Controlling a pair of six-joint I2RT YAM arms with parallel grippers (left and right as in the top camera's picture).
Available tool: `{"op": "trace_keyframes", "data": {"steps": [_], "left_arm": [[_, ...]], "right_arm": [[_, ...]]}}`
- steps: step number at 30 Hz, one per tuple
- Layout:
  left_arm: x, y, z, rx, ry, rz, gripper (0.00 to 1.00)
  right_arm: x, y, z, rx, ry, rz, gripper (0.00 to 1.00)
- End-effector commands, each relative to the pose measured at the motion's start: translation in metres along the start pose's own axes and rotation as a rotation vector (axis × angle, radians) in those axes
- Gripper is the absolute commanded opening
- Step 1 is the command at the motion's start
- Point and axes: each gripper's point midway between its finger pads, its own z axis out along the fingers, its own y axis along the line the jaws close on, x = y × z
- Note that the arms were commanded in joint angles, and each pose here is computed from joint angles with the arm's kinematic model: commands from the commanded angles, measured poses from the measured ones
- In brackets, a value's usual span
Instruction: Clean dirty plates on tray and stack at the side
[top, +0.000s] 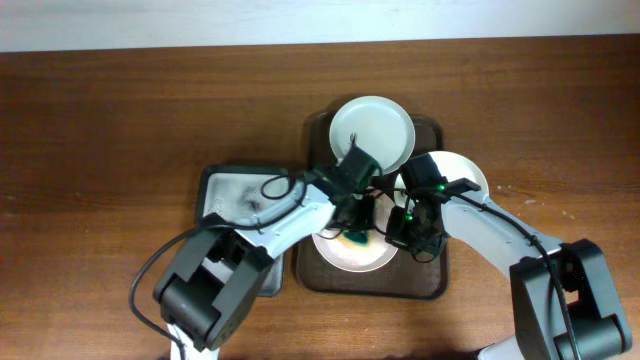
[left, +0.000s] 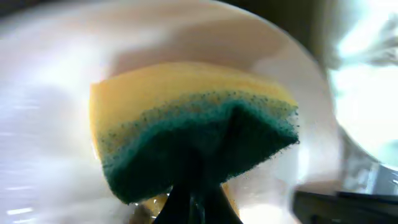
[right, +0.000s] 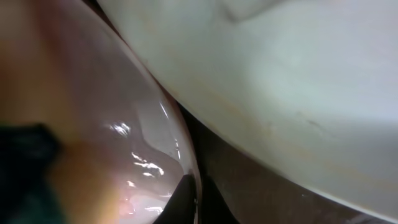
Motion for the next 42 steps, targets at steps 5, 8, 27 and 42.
{"op": "trace_keyframes", "data": {"steps": [5, 8, 27, 42], "left_arm": [[0.047, 0.028, 0.022, -0.091, 0.181, -0.031, 0.00], [0.033, 0.119, -0.013, -0.502, 0.136, -0.079, 0.00], [0.033, 0.194, -0.154, -0.365, -0.124, -0.159, 0.00], [0.044, 0.186, -0.217, -0.256, -0.318, -0.177, 1.00]], "right_arm": [[0.002, -0.019, 0.011, 0.090, -0.001, 0.012, 0.04], [0.002, -0.019, 0.011, 0.090, -0.001, 0.012, 0.04], [-0.002, 0.001, -0.025, 0.005, -0.088, -0.310, 0.04], [0.003, 0.037, -0.229, 0.565, -1.051, -0.603, 0.04]]}}
